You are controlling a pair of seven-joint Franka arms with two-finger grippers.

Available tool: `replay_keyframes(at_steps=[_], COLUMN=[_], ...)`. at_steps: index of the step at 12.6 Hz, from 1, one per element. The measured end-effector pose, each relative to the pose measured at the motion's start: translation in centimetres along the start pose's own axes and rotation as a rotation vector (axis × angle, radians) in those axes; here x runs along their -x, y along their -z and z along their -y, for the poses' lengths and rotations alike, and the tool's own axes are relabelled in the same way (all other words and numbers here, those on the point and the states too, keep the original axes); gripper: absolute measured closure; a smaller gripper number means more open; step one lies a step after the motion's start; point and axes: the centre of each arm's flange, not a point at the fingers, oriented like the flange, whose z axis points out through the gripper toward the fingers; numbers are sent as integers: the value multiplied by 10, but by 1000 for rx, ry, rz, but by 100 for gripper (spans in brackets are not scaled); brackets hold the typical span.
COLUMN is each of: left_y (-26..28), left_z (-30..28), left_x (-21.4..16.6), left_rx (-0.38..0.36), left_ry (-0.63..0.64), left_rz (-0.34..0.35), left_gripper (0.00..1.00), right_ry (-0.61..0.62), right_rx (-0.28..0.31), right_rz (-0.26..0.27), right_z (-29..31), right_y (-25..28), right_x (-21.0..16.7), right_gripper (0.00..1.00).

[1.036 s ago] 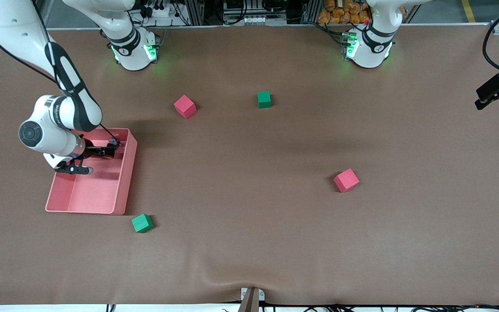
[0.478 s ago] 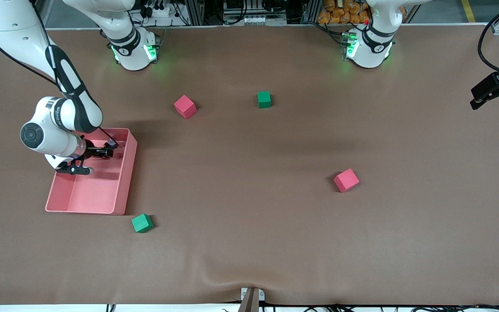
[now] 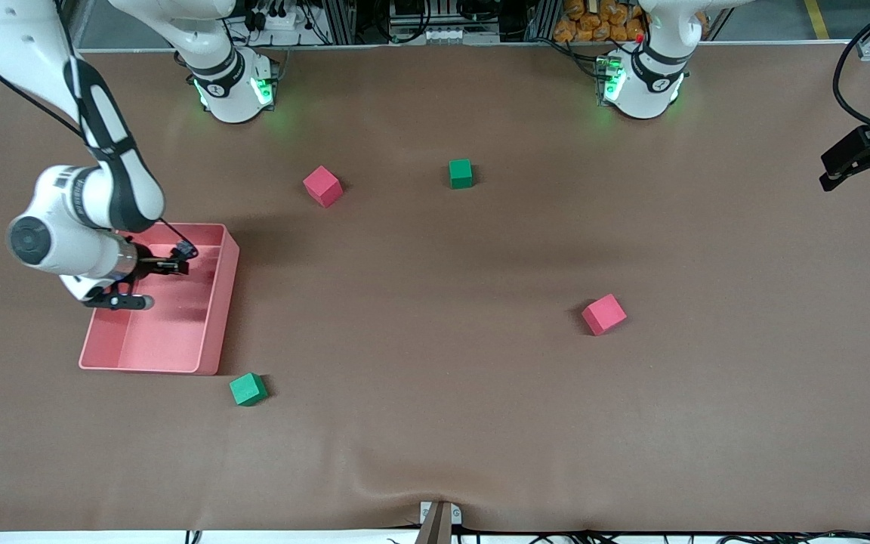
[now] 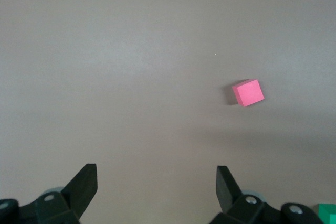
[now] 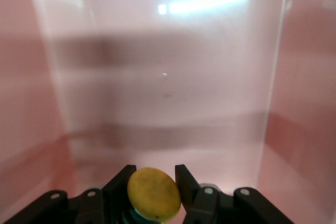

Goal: Place and upright button with both arms
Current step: 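Lift the button out of the tray with the right gripper toward the table middle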

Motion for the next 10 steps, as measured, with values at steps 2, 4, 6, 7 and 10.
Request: replay_keyframes(at_steps=[2,4,6,7,10], left_y=[2,4,4,4,5], left_z=[0,0,-1,-1,-1], left_x=[1,1,1,1,1], left_rx=[0,0,0,0,0], left_ry=[0,-1,-1,-2,-2], left_rz=[-5,-8,-9,-9,-9], left_gripper=[0,0,0,0,0], right_ry=[61,154,277,346,457], right_rx=[12,31,48,57,69], right_rz=[-8,-58,-120,-143,-195], right_z=[35,92,172,222,384], right_y=[68,119,146,149,111], right_x=[-9,-16,-16,-15,-4], right_gripper=[60,60,60,60,60])
